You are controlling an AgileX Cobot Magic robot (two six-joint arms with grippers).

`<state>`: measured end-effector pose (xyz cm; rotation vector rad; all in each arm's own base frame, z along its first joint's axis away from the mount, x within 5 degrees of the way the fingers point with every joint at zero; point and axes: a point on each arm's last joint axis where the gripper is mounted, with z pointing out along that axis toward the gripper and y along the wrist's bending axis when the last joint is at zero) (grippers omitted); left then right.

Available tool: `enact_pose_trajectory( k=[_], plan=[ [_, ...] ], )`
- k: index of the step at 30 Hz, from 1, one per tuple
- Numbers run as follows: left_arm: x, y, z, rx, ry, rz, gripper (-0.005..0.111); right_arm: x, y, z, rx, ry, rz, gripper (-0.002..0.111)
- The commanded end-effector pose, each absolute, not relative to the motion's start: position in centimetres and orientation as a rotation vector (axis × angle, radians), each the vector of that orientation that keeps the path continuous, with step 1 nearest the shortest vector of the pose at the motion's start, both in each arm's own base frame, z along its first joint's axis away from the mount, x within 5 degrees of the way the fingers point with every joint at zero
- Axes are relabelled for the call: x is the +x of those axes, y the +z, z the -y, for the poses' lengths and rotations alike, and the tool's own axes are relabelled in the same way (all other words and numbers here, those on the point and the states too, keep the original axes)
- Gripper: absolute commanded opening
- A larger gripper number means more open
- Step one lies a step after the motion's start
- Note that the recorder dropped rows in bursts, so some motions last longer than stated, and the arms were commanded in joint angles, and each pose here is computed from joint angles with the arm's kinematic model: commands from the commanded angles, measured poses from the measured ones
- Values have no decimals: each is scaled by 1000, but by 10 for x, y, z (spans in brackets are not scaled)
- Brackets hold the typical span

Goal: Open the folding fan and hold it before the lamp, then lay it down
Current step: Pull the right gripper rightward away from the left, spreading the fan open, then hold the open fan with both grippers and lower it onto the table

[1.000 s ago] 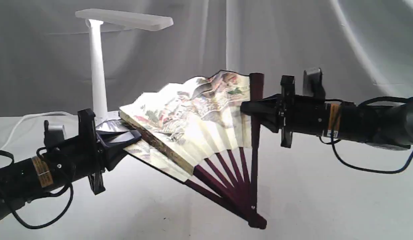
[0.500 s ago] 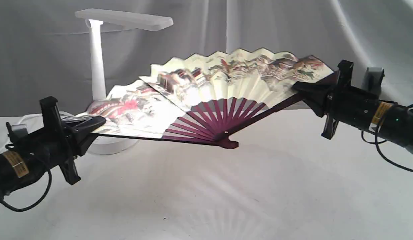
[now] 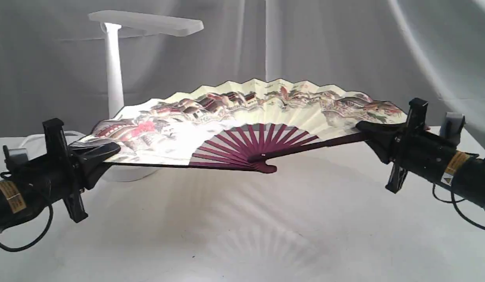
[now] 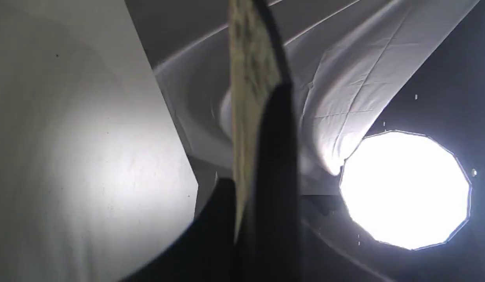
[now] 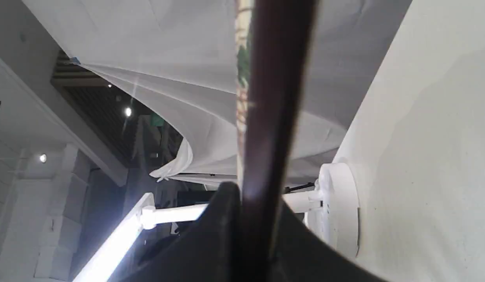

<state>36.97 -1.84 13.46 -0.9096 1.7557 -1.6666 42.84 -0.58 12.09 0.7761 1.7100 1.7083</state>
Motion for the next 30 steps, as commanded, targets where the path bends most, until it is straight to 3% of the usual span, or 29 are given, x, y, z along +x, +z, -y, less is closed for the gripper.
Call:
enact_pose_trajectory(
  k=[1,21,30],
  plan=[
    [371,140,7,-990,-1699,-1653,0,429,123,28,867,1593,-1587,0],
    [361,133,4,-1173,-1756,-1559,0,416,112,34,1077,1620,-1435,0],
    [362,155,3,-1129,-1773,-1503,0,416,145,35,1004,1636,-1388,0]
  ],
)
